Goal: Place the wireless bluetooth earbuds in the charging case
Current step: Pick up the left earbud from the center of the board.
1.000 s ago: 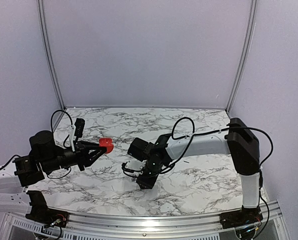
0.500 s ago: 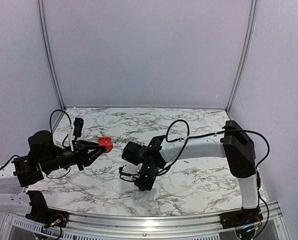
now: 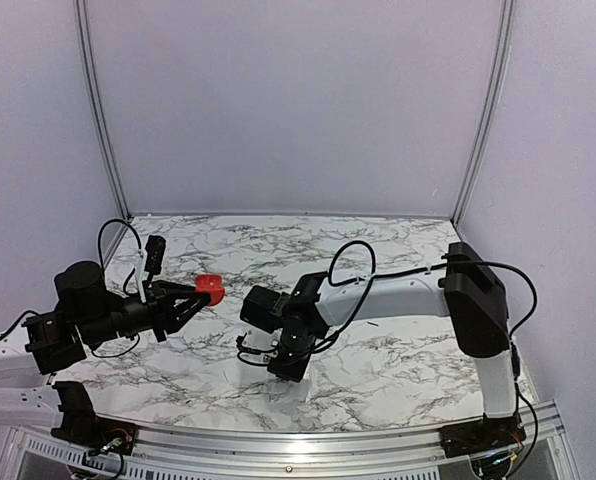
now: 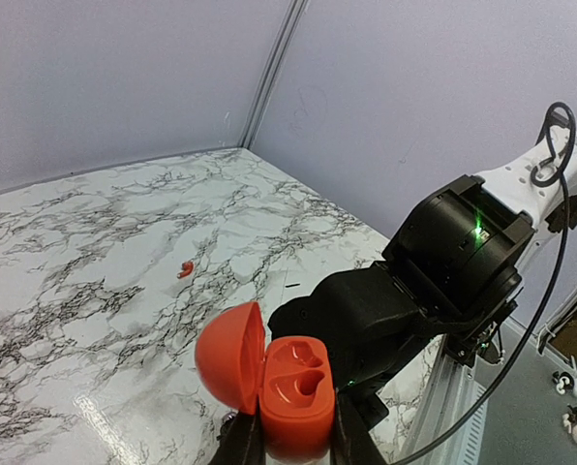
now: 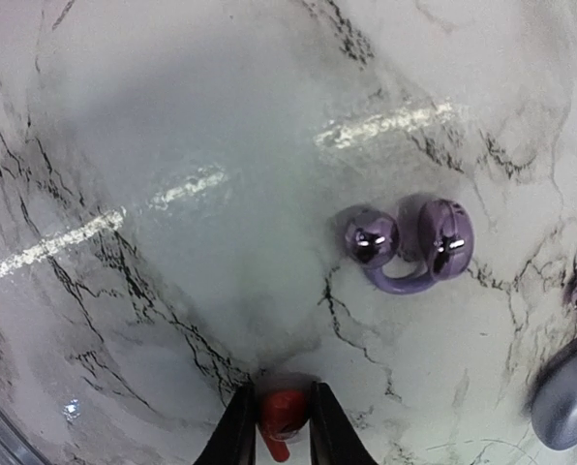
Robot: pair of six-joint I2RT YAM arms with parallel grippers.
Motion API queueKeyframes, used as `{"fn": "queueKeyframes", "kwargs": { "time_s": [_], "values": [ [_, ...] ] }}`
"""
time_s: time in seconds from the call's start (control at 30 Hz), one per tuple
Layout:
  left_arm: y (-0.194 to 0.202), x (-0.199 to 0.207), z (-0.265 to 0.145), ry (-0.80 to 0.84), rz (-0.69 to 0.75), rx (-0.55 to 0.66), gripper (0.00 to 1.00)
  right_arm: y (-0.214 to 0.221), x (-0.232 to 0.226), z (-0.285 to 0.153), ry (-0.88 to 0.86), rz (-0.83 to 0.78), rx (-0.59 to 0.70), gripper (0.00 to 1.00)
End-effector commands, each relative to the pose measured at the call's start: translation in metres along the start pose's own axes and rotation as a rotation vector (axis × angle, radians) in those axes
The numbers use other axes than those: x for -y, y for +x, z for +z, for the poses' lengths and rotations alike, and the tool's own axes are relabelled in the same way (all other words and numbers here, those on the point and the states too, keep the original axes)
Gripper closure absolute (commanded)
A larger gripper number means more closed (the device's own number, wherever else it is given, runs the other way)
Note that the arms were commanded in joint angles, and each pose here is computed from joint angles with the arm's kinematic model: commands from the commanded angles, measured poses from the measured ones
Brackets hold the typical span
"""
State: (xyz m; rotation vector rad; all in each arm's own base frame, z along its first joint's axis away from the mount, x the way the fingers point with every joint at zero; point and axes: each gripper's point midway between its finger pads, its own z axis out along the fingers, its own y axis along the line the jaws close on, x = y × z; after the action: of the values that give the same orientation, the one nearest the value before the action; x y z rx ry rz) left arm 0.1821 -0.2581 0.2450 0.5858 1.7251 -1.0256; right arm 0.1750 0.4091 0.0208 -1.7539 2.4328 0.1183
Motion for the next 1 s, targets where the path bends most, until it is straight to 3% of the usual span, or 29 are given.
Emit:
{"fn": "queueKeyframes", "kwargs": {
  "time_s": [0.0, 0.3, 0.53, 0.83, 0.97],
  "values": [
    [-0.01, 0.004, -0.003, 0.01, 0.018, 0.02, 1.0, 0.031, 0.002, 0.01, 0.029, -0.004, -0.103, 0.83],
    [-0.01, 0.004, -0.002, 0.011, 0.022, 0.015, 1.0, 0.074, 0.012, 0.002, 0.037, 0.052, -0.177, 0.86],
    [-0.007, 0.004, -0.001, 0.011, 0.023, 0.007, 1.0, 0.101, 0.017, -0.004, 0.024, 0.081, -0.225, 0.79],
    [-0.007, 0.004, -0.001, 0.014, 0.027, 0.002, 1.0, 0.107, 0.016, -0.002, 0.019, 0.078, -0.259, 0.71],
    [-0.006, 0.004, 0.0, 0.012, 0.03, -0.001, 1.0, 0.106, 0.016, -0.001, 0.02, 0.076, -0.262, 0.75]
  ]
}}
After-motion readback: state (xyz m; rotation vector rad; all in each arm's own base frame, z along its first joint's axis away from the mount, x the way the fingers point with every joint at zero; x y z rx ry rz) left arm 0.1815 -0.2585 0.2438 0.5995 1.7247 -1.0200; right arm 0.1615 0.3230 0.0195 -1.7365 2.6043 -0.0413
